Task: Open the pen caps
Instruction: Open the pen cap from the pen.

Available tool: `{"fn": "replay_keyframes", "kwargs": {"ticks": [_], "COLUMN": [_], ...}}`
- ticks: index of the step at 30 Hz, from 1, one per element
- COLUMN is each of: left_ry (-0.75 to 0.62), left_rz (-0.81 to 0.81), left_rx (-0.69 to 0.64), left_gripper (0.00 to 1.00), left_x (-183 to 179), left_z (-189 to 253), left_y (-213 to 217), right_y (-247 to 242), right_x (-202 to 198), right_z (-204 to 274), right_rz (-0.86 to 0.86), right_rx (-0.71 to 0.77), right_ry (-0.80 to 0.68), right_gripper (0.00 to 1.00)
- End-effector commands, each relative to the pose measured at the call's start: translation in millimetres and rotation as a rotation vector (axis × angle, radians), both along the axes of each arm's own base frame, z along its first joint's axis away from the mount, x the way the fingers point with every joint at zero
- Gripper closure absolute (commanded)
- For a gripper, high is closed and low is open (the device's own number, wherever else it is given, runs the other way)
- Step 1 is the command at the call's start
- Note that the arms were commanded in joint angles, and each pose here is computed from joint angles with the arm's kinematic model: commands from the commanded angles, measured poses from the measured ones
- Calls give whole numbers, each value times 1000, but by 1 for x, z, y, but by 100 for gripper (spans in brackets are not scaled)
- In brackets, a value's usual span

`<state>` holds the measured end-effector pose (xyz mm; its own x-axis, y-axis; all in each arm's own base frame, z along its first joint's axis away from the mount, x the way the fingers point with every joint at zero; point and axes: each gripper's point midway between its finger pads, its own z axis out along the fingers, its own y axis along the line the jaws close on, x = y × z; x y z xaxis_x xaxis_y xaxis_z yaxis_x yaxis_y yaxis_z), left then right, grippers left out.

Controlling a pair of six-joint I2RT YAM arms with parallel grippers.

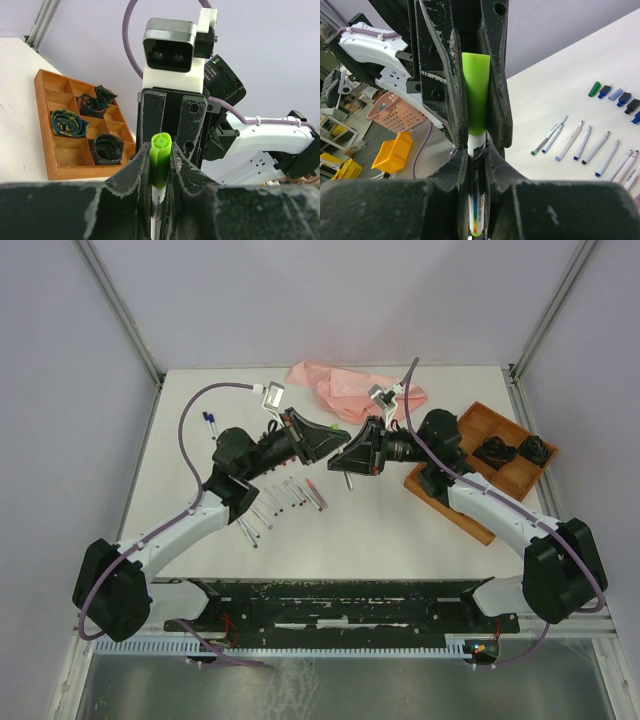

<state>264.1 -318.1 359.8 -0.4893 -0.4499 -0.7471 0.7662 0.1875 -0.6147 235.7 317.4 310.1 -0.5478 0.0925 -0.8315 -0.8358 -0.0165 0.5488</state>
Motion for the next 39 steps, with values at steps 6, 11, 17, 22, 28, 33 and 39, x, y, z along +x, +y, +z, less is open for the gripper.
{"fn": "replay_keyframes", "kwargs": {"ticks": [6, 11, 17, 22, 28, 33, 39], "left_ry": [-217, -332, -356, -268, -68, 91, 340], "left_rz": [133, 366, 475, 481, 560, 575, 551], "left_rx": [-99, -183, -297, -273, -148, -22, 157], "left_gripper": [97, 97, 97, 97, 97, 97, 97], "left_x": [17, 50, 79, 100, 130, 151, 173], "left_z": [77, 126, 162, 139, 50, -20, -108], "left_y": [30, 71, 100, 98, 101, 94, 79], "right_y": [5, 10, 15, 13, 7, 2, 0], "right_x": [3, 8, 10, 17, 26, 36, 43], "right_z": [8, -7, -21, -38, -50, -61, -70], "right_rz": [31, 39, 52, 17, -39, -84, -100], "right_rx": [-1, -29, -62, -136, -235, -286, -322], "right_ry": [-5, 45, 73, 61, -1, -21, -2], "right_gripper": [100, 100, 100, 100, 100, 100, 100]}}
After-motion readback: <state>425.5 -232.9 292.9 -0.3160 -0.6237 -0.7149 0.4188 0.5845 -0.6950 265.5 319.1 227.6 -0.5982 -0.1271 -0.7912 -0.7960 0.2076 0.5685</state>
